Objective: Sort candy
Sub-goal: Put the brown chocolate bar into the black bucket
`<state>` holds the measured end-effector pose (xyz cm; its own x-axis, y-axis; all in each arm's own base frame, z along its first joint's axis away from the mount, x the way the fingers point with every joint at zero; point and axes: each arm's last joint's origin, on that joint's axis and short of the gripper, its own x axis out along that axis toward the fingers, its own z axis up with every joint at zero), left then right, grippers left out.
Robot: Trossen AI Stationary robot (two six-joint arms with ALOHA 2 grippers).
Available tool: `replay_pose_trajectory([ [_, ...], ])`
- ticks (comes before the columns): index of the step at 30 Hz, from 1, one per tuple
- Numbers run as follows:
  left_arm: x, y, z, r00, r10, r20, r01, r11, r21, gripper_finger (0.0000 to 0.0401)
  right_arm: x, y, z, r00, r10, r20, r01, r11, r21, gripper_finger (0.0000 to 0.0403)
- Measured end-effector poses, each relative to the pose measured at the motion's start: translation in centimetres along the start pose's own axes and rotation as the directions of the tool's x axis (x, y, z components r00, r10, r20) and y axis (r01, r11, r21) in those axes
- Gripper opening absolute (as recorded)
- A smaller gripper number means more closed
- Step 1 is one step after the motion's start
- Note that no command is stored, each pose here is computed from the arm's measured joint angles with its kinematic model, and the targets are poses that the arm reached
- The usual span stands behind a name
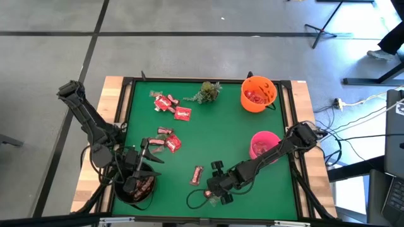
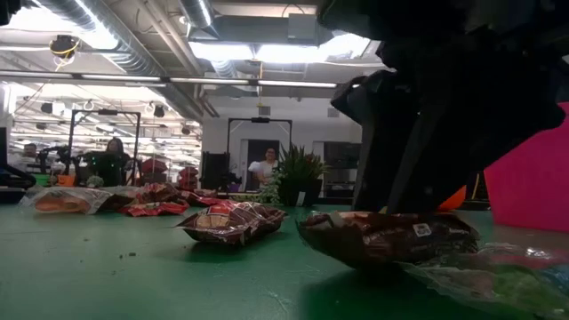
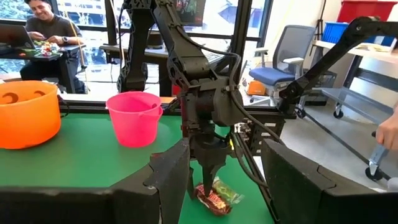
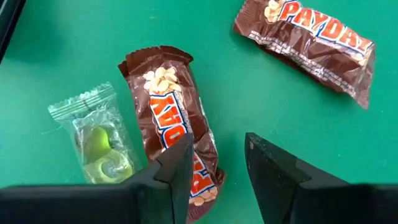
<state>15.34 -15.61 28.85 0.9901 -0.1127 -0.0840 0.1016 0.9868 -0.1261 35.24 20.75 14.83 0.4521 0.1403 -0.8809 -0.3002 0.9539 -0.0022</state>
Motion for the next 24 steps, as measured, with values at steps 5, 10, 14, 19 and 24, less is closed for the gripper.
replay_pose_trajectory([
  [5, 0.0, 0.0, 0.0, 1.000, 0.007, 0.002, -0.007, 1.000, -0.003, 0.0188, 0.2, -0.6, -0.1, 0.999, -0.044, -0.013, 0.044, 0.999, 0.017, 0.0143],
  [10, 0.0, 0.1, 0.0, 1.000, 0.013, 0.004, -0.013, 1.000, -0.014, 0.0188, 0.2, -2.0, -0.1, 0.989, -0.148, -0.021, 0.149, 0.987, 0.053, 0.0143],
  [14, 0.0, 0.1, 0.0, 1.000, 0.013, 0.003, -0.013, 1.000, -0.028, 0.0188, -0.3, -2.5, 0.4, 0.987, -0.155, -0.044, 0.158, 0.986, 0.059, 0.0143],
  [19, 0.0, 0.1, 0.0, 1.000, 0.014, 0.002, -0.013, 1.000, -0.028, 0.0188, -1.7, -2.2, 2.0, 0.987, -0.155, -0.046, 0.157, 0.986, 0.053, 0.0143],
  [24, 0.0, 0.1, 0.0, 1.000, 0.017, 0.002, -0.017, 1.000, -0.026, 0.0188, -2.9, -1.7, 3.4, 0.992, -0.125, -0.009, 0.126, 0.991, 0.051, 0.0143],
])
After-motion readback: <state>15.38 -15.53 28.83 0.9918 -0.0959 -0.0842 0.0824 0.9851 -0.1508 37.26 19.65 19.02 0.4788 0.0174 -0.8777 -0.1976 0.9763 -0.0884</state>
